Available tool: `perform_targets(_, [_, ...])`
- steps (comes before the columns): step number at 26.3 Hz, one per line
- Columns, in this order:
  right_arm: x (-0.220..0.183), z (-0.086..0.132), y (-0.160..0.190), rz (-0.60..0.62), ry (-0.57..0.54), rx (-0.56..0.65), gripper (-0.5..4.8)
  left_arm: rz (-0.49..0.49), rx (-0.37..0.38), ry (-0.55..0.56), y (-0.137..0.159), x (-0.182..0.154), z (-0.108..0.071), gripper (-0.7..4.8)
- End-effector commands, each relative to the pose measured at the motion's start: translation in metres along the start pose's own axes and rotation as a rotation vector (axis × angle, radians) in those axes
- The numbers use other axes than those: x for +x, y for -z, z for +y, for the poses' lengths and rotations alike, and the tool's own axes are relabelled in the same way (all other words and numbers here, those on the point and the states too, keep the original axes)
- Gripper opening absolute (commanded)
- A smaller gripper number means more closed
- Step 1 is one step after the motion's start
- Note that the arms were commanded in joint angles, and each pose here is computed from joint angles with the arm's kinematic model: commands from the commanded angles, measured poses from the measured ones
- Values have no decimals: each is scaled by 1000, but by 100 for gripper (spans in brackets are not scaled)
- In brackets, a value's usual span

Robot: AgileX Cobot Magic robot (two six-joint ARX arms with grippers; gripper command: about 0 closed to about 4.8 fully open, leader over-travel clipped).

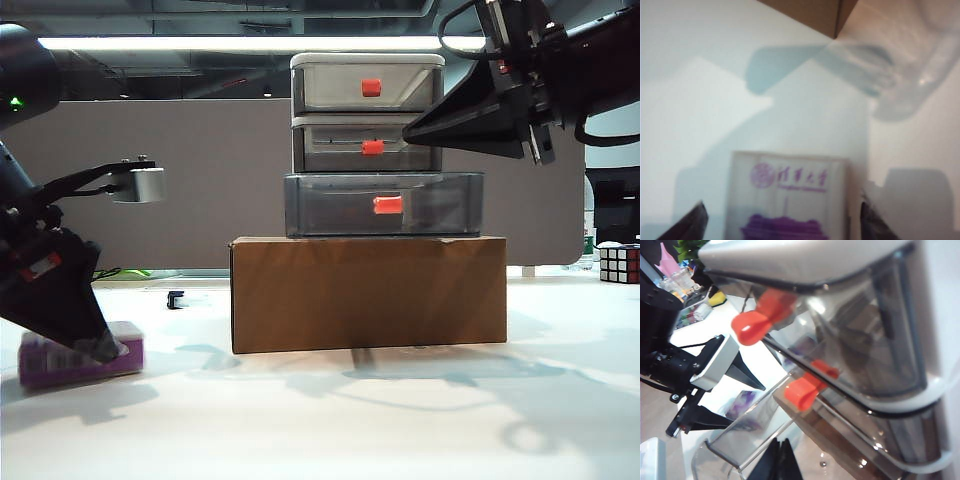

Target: Open the third layer of the drawer on the table, pick up a pack of napkins on the table and put it in, and finally close the drawer.

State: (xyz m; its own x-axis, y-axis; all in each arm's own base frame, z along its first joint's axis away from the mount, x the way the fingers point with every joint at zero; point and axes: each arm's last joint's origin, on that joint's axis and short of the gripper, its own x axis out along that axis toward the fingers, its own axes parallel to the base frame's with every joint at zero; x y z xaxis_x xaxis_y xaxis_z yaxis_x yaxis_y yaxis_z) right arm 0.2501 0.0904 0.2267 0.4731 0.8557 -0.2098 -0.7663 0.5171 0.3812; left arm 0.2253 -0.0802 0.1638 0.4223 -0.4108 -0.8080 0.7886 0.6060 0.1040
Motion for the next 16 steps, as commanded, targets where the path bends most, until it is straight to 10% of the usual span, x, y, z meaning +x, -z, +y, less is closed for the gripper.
perform_targets(1, [0, 2, -3, -9, -19, -13, -6, -6, 20, -25, -1, -1, 2, 386])
perform_targets(16, [0, 2, -3, -9, -18, -13, -6, 37, 18, 21, 4, 7, 0, 385])
